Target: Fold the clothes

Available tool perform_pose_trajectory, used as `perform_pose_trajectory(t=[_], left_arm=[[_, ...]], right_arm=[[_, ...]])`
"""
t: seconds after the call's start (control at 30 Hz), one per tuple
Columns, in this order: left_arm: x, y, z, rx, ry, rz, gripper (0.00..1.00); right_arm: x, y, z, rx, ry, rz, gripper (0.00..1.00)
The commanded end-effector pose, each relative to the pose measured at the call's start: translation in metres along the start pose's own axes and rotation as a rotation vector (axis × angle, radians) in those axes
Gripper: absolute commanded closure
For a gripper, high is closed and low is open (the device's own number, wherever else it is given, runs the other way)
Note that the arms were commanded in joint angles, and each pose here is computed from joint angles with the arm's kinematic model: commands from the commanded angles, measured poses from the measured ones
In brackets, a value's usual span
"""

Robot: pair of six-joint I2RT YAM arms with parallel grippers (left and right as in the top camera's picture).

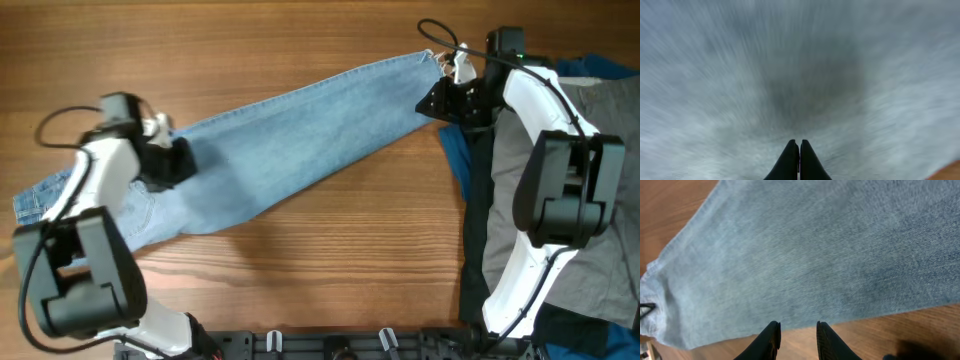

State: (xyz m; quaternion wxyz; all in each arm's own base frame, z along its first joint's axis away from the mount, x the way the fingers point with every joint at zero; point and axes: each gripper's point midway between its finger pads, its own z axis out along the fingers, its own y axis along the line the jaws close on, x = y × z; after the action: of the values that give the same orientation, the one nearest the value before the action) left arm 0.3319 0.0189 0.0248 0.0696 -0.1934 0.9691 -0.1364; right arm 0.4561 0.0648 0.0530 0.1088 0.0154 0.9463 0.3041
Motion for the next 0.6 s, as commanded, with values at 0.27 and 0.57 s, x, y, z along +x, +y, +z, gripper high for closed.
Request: perform_pose_trajectory(t=[0.27, 0.57], left_arm=[[0.066, 0.151, 0.034, -0.447, 0.055, -0.617, 0.96], [-0.025, 0.232, -0.034, -0.558, -0.224, -0.582, 0.96]], right_arm=[[0.004, 0.023, -0.017, -0.027, 0.001, -0.038, 0.70], [-0.011, 0.007, 0.001, 0.285, -0.045, -0.164, 0.36]])
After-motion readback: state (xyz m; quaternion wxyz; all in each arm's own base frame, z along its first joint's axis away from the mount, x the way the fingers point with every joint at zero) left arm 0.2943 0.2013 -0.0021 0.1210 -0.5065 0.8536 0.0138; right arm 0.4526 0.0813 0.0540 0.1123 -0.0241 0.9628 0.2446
